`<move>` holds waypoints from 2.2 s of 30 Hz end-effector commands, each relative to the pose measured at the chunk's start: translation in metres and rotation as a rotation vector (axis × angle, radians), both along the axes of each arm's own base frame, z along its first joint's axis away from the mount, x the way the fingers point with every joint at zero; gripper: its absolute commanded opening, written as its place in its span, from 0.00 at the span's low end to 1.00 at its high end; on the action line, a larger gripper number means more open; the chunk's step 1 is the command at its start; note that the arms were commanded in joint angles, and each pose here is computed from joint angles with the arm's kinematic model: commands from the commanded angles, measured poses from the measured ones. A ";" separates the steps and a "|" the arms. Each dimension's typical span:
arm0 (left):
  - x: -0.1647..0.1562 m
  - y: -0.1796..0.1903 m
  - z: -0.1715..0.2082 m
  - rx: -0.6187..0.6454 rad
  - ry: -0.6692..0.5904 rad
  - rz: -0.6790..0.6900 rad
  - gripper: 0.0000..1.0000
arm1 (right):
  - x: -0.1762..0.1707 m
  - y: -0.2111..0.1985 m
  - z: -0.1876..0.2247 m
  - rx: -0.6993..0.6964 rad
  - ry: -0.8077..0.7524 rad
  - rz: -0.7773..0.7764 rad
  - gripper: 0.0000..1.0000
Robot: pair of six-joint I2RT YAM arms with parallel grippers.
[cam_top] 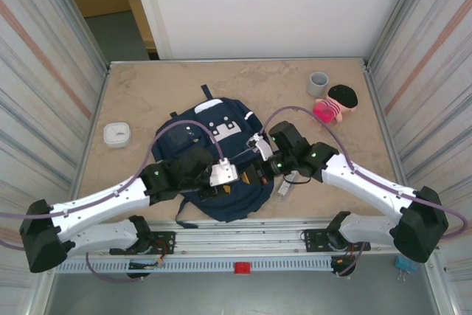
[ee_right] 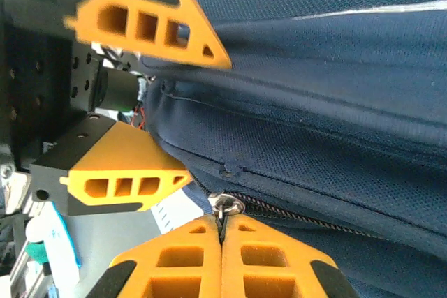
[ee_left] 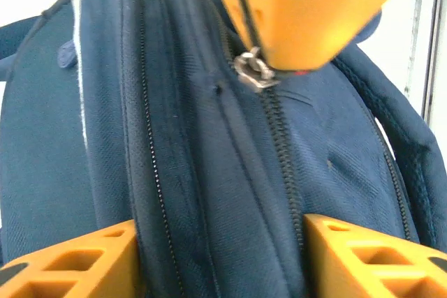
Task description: Pack the student bag
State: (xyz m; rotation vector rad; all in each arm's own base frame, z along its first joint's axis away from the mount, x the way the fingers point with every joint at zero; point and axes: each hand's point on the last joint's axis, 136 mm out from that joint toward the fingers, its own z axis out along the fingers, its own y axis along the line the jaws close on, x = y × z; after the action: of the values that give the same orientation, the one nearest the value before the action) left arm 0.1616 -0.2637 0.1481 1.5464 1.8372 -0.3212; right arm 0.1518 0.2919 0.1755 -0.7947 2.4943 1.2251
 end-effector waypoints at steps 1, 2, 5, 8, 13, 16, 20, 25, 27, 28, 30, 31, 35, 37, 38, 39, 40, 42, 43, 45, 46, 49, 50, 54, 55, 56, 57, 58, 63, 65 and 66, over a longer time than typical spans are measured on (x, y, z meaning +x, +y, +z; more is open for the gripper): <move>0.008 0.006 0.001 0.044 -0.048 0.017 0.42 | -0.001 0.014 0.036 0.123 -0.037 0.051 0.00; 0.007 0.008 0.000 0.046 -0.050 0.017 0.36 | 0.000 0.013 0.036 0.128 -0.035 0.052 0.00; 0.006 0.015 0.002 0.038 -0.066 0.029 0.10 | 0.002 0.009 0.036 0.145 -0.021 0.052 0.00; 0.002 0.028 0.003 0.035 -0.070 0.040 0.00 | 0.010 -0.004 0.032 0.153 -0.007 0.018 0.00; 0.008 0.057 0.010 0.051 -0.111 0.130 0.00 | 0.033 -0.037 0.009 0.107 0.013 -0.106 0.00; 0.014 0.068 0.015 0.072 -0.148 0.179 0.02 | 0.034 -0.040 0.005 0.106 0.022 -0.123 0.00; 0.014 0.071 0.017 0.075 -0.145 0.195 0.30 | 0.025 -0.023 0.013 0.149 0.017 -0.073 0.00; 0.001 0.043 0.033 -0.072 -0.059 0.124 0.69 | 0.009 0.001 0.021 0.155 0.006 0.000 0.00; -0.003 0.032 0.037 -0.116 -0.033 0.090 0.73 | 0.002 0.009 0.026 0.163 0.005 0.027 0.00; -0.004 0.026 0.037 -0.134 -0.027 0.072 0.74 | 0.000 0.012 0.028 0.163 0.007 0.033 0.00; -0.004 0.018 0.034 -0.150 -0.024 0.048 0.74 | -0.002 0.015 0.031 0.166 0.012 0.034 0.00; -0.003 0.014 0.032 -0.156 -0.021 0.043 0.75 | -0.003 0.016 0.033 0.171 0.013 0.035 0.00; 0.006 0.006 0.019 -0.118 -0.007 0.064 0.69 | -0.007 0.018 0.036 0.182 0.017 0.046 0.00; 0.010 0.004 0.014 -0.093 -0.007 0.071 0.60 | -0.007 0.018 0.034 0.175 0.017 0.045 0.00; 0.010 0.003 0.014 -0.088 -0.005 0.070 0.53 | -0.006 0.017 0.031 0.163 0.009 0.039 0.00; 0.010 0.002 0.013 -0.085 -0.001 0.067 0.48 | -0.004 0.015 0.027 0.143 -0.001 0.027 0.00; 0.008 0.001 0.013 -0.092 0.003 0.057 0.43 | 0.000 0.011 0.020 0.104 -0.018 0.003 0.00; 0.004 -0.002 0.017 -0.121 0.010 0.036 0.30 | 0.007 0.004 0.006 0.027 -0.043 -0.038 0.00; 0.003 -0.003 0.019 -0.138 0.009 0.033 0.23 | 0.008 0.002 0.000 0.004 -0.047 -0.045 0.00; 0.002 -0.002 0.022 -0.164 -0.001 0.031 0.16 | 0.009 0.002 -0.009 -0.024 -0.057 -0.049 0.00; 0.002 -0.002 0.024 -0.176 -0.007 0.032 0.15 | 0.008 0.003 -0.012 -0.032 -0.067 -0.047 0.00; 0.000 -0.001 0.028 -0.200 -0.017 0.030 0.12 | 0.008 0.004 -0.018 -0.055 -0.091 -0.046 0.12; 0.000 0.000 0.029 -0.204 -0.018 0.030 0.12 | 0.007 0.004 -0.020 -0.060 -0.090 -0.043 0.20; -0.001 0.003 0.028 -0.196 -0.019 0.031 0.11 | 0.004 0.000 -0.012 -0.049 -0.108 -0.040 0.46; -0.001 0.003 0.028 -0.195 -0.019 0.033 0.11 | 0.004 -0.004 -0.008 -0.046 -0.114 -0.048 0.48; -0.002 0.003 0.028 -0.195 -0.017 0.033 0.11 | 0.004 -0.008 -0.005 -0.043 -0.118 -0.056 0.50; -0.002 0.004 0.028 -0.198 -0.016 0.032 0.11 | 0.002 -0.012 -0.003 -0.043 -0.115 -0.062 0.51; -0.003 0.003 0.028 -0.202 -0.015 0.030 0.11 | 0.001 -0.016 -0.002 -0.046 -0.116 -0.067 0.51; -0.004 0.002 0.029 -0.216 -0.014 0.024 0.10 | -0.010 -0.018 -0.004 -0.040 -0.121 -0.062 0.51; -0.003 0.002 0.029 -0.217 -0.016 0.024 0.10 | -0.011 -0.013 -0.002 -0.005 -0.104 -0.062 0.52; -0.004 0.002 0.029 -0.217 -0.016 0.022 0.10 | -0.010 -0.012 -0.002 0.002 -0.103 -0.068 0.51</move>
State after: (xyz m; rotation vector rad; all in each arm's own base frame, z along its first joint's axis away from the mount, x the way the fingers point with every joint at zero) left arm 0.1566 -0.2526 0.1553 1.4241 1.8260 -0.4202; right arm 0.1452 0.2787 0.1775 -0.7613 2.4137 1.1083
